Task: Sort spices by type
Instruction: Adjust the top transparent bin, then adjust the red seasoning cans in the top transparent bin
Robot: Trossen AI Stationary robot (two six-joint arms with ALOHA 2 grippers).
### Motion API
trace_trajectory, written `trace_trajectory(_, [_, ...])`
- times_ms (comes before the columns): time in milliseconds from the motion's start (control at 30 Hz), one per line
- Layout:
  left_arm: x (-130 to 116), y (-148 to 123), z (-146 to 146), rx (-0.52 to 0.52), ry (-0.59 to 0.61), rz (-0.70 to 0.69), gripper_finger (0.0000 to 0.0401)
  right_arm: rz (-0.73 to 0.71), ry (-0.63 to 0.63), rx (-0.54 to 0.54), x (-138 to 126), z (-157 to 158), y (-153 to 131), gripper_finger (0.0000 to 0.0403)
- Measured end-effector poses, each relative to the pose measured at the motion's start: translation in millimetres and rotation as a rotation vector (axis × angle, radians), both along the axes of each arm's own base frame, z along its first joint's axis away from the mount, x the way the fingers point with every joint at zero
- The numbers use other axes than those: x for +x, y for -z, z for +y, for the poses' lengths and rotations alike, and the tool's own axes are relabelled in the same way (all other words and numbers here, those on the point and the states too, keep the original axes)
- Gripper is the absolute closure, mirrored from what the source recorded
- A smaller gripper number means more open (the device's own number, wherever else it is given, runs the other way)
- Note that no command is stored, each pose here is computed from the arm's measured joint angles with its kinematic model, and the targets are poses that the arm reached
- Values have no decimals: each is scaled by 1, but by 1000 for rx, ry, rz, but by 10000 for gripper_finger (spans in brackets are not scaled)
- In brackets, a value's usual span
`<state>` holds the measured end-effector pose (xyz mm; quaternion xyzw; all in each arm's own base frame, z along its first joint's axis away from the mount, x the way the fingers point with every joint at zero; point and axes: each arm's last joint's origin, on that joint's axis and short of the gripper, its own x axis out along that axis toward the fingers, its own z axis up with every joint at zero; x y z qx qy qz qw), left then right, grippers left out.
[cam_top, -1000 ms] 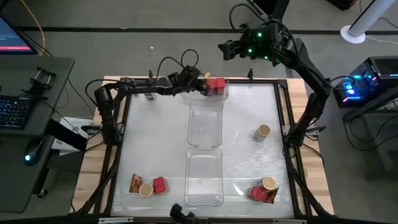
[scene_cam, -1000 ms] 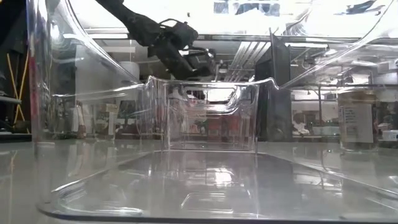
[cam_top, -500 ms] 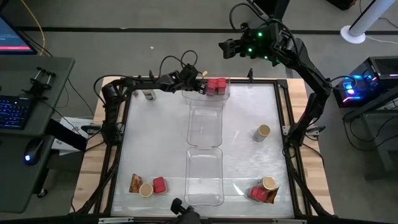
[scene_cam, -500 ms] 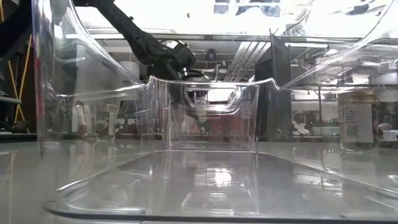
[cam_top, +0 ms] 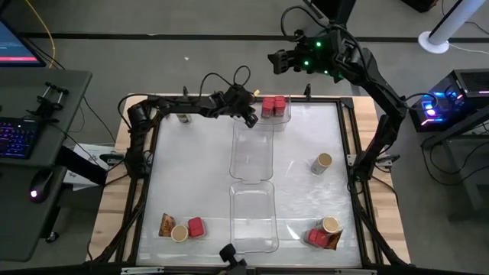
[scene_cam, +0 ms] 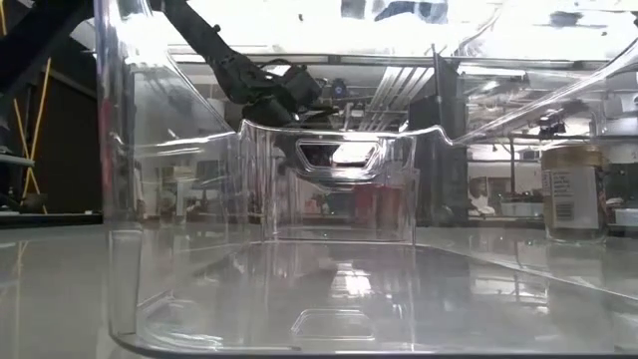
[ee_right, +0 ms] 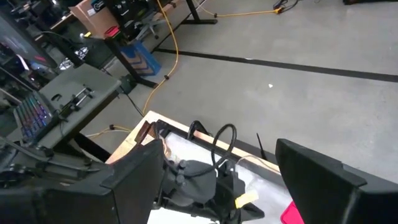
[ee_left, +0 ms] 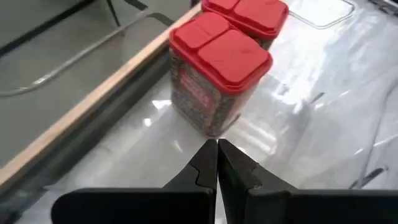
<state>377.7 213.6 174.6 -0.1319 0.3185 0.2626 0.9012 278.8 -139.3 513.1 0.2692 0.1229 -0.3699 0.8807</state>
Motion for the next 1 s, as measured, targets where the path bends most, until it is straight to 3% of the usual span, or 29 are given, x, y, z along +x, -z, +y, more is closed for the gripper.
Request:
trace_trajectory(200, [-15, -15, 6, 50, -88, 77, 401, 50, 27, 5, -1, -1, 4, 96])
trace_trajectory(467, [-43, -14, 24, 21, -93, 240, 401, 137, 31, 19, 16, -13, 23, 96])
trace_trajectory(667, [-54, -15, 21, 0, -80, 334, 401, 197, -14, 34, 27, -24, 37, 96])
trace_trajectory(833, [-59, -31, 20, 50, -92, 325, 401, 241, -46, 79, 33, -42, 52, 96])
trace_trajectory(1000, [-65, -61, 18, 106, -111, 231, 401, 239, -84, 72, 36, -57, 57, 96])
